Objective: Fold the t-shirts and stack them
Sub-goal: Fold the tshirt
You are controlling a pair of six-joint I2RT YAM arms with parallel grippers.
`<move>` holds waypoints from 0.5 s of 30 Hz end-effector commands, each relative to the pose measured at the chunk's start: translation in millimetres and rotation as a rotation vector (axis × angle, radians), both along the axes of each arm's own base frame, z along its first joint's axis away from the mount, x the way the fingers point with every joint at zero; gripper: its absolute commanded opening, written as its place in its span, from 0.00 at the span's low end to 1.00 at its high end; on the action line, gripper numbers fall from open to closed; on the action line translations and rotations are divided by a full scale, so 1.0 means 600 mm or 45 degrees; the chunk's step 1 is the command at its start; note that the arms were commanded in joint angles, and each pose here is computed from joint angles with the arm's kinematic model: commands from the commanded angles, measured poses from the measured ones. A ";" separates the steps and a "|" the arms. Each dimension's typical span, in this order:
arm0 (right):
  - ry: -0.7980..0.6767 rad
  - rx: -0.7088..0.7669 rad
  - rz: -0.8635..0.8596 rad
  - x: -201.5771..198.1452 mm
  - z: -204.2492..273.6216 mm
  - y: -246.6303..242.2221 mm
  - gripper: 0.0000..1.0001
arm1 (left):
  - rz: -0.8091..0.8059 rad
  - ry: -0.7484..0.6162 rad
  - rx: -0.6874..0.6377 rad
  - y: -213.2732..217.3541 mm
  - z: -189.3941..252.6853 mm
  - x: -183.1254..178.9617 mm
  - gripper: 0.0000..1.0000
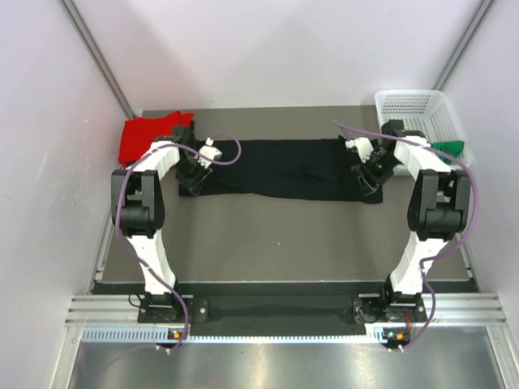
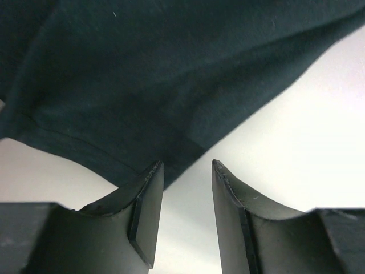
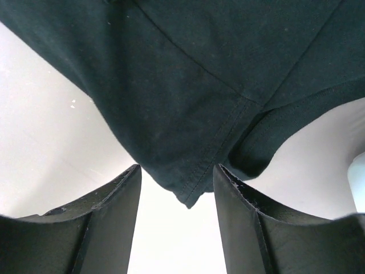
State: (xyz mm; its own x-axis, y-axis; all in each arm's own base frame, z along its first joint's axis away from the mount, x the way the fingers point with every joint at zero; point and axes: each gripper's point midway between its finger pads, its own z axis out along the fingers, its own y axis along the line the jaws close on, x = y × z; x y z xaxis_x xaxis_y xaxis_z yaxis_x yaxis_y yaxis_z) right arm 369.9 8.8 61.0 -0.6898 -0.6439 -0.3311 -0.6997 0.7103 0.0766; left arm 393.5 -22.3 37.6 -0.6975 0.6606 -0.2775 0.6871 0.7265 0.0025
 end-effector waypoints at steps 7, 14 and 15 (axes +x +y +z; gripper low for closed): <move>0.019 -0.074 -0.013 0.005 -0.025 -0.023 0.52 | 0.026 0.012 0.047 0.012 -0.022 0.022 0.41; 0.026 -0.137 -0.057 0.005 -0.043 -0.044 0.12 | 0.005 0.045 0.153 0.037 -0.051 0.018 0.24; 0.023 -0.146 -0.065 0.006 -0.045 -0.047 0.08 | -0.018 0.049 0.162 0.039 -0.051 0.015 0.19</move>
